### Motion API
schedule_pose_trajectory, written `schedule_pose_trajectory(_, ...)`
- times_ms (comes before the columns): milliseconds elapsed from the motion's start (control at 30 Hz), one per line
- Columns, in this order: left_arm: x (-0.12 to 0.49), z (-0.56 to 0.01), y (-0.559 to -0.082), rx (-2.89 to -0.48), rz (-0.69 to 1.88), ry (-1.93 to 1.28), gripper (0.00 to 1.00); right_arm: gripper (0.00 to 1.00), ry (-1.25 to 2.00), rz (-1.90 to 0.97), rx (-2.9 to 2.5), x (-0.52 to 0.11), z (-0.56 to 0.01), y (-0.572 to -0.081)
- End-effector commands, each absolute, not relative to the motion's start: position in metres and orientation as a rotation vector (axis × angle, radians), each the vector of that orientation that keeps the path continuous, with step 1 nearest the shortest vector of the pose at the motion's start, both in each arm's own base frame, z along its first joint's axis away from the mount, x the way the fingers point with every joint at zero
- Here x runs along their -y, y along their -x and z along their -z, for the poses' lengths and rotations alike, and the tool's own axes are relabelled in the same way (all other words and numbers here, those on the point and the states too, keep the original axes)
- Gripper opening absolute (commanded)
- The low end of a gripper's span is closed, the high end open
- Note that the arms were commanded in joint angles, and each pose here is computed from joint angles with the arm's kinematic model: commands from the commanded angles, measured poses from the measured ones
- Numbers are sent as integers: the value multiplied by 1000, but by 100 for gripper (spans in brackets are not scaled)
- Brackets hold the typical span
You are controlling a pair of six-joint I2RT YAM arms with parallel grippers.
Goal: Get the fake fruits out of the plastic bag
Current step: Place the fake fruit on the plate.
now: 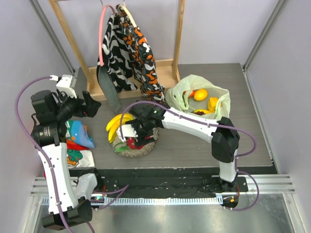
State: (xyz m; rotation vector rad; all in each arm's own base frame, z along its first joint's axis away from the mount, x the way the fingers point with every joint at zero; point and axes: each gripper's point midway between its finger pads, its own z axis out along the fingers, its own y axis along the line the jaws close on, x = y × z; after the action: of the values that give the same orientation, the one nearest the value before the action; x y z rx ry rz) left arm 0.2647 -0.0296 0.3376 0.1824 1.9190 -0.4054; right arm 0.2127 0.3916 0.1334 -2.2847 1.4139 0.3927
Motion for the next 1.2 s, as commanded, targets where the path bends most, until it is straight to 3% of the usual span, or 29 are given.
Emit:
schedule_pose_trajectory(0, 29, -335, -252, -1925, 364, -218, 86, 41, 2216, -267, -965, -440, -167, -229)
schedule_pose_trajectory(533, 29, -334, -247, -1947, 365, -184, 86, 50, 2157, -168, -729, -492, -137, -248)
schedule_pose_trajectory(633, 28, -335, -246, -1947, 361, -180, 86, 66, 2149, -147, -736, -493, -130, -253)
schedule_pose_trajectory(667, 28, -334, -247, -1950, 363, -180, 86, 76, 2133, -131, -739, -493, -131, -255)
schedule_pose_trajectory(767, 29, -335, -247, -1947, 364, -180, 86, 88, 2083, -111, -726, -492, -133, -257)
schedule_pose_trajectory(933, 30, -336, -251, -1939, 383, -176, 86, 100, 2054, -110, -749, -483, -142, -255)
schedule_pose_trajectory(1167, 33, -338, -259, -1924, 428, -157, 86, 100, 1967, -97, -768, -468, -185, -252)
